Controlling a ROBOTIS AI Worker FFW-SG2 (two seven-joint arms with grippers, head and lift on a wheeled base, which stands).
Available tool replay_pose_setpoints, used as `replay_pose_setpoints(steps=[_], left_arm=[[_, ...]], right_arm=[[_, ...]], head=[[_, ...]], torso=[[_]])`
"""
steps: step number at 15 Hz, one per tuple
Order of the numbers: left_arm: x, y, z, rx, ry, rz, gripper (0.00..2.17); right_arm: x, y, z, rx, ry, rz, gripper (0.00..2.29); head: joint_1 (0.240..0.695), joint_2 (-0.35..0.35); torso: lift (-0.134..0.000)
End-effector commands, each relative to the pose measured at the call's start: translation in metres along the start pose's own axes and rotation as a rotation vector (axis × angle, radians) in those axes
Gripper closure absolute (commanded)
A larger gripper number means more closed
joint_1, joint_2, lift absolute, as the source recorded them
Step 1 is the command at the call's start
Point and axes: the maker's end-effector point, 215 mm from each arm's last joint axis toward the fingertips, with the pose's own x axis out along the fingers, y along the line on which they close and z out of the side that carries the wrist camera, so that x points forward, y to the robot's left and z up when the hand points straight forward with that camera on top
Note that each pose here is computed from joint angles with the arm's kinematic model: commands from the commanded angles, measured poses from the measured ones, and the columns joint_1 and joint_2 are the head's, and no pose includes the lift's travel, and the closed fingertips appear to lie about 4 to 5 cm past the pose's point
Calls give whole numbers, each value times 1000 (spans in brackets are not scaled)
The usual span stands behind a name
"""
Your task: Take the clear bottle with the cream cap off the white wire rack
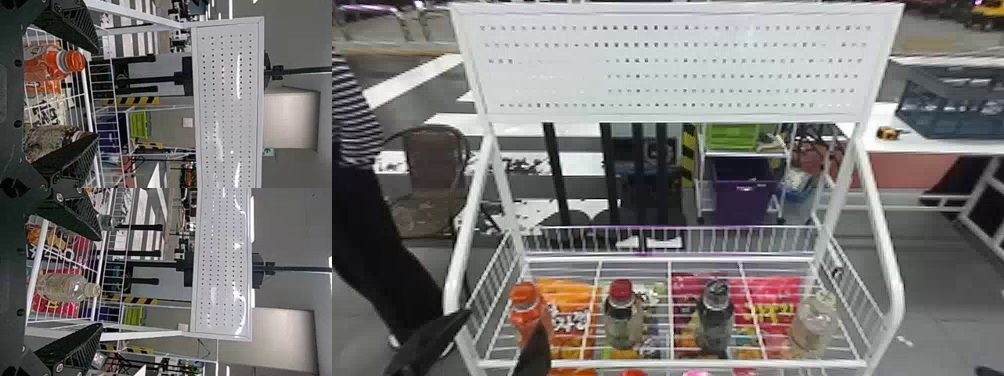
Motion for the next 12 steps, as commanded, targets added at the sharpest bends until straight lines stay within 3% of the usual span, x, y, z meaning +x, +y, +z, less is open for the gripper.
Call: replay_pose_setpoints(steps=[1, 4, 6, 8, 12], left_arm=[[0, 1, 1, 0, -1, 4, 130], [0, 1, 2, -1, -3, 6, 130], [0, 1, 2, -1, -3, 4, 130], [0, -3, 1, -2, -2, -5, 130], [0, -5, -1, -6, 4, -10, 130]], right_arm=[[0, -1, 1, 2, -2, -3, 127], [0, 0, -1, 9, 6, -3, 127], [4, -6, -26, 29, 35, -26, 127], [16, -10, -69, 65, 63, -39, 127], [51, -16, -114, 61, 1, -53, 127]], head=[[499, 0], [499, 0], [499, 0], [499, 0], [499, 0]], torso=[[0], [0], [0], [0], [0]])
